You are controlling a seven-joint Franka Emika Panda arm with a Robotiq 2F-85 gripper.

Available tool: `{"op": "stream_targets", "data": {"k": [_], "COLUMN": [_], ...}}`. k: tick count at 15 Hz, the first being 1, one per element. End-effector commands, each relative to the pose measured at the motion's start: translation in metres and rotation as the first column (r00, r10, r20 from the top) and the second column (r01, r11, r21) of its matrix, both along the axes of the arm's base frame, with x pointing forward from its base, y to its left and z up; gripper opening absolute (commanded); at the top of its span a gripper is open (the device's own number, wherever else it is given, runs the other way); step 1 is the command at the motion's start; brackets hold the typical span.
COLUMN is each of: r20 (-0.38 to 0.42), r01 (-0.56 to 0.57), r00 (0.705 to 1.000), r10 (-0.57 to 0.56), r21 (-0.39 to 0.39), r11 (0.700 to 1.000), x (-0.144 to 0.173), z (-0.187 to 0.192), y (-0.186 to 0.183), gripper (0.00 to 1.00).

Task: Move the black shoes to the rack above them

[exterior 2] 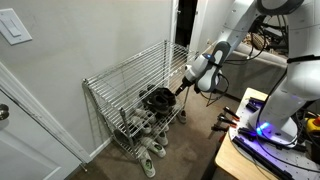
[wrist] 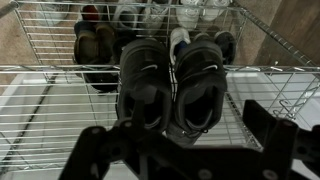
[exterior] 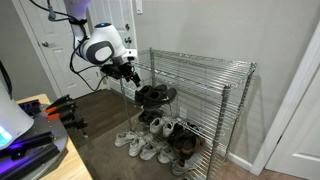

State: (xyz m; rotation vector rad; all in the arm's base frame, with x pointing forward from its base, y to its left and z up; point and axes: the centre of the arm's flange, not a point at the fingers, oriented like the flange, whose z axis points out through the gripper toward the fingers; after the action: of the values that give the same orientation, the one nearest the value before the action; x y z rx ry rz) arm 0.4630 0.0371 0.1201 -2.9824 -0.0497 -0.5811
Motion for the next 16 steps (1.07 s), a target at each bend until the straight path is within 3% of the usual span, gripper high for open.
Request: {"op": "stream_targets", "data": {"k": [1,11,16], "r20": [0.016,0.044,0.017], "r01": [0.009,0.064,0.058], "r00": [1.000,0.997,0.998], "r10": [-0.008,-0.063,-0.058], "r21": [-0.012,-0.023,-0.021], "r11": [1.000,0.998,0.998], "x": [0.025,0.052,0.051], "z": [-0.035,-0.077,-0.094], "y": [0.021,0.013,0.014], "gripper": [1.00,1.00,1.00]}}
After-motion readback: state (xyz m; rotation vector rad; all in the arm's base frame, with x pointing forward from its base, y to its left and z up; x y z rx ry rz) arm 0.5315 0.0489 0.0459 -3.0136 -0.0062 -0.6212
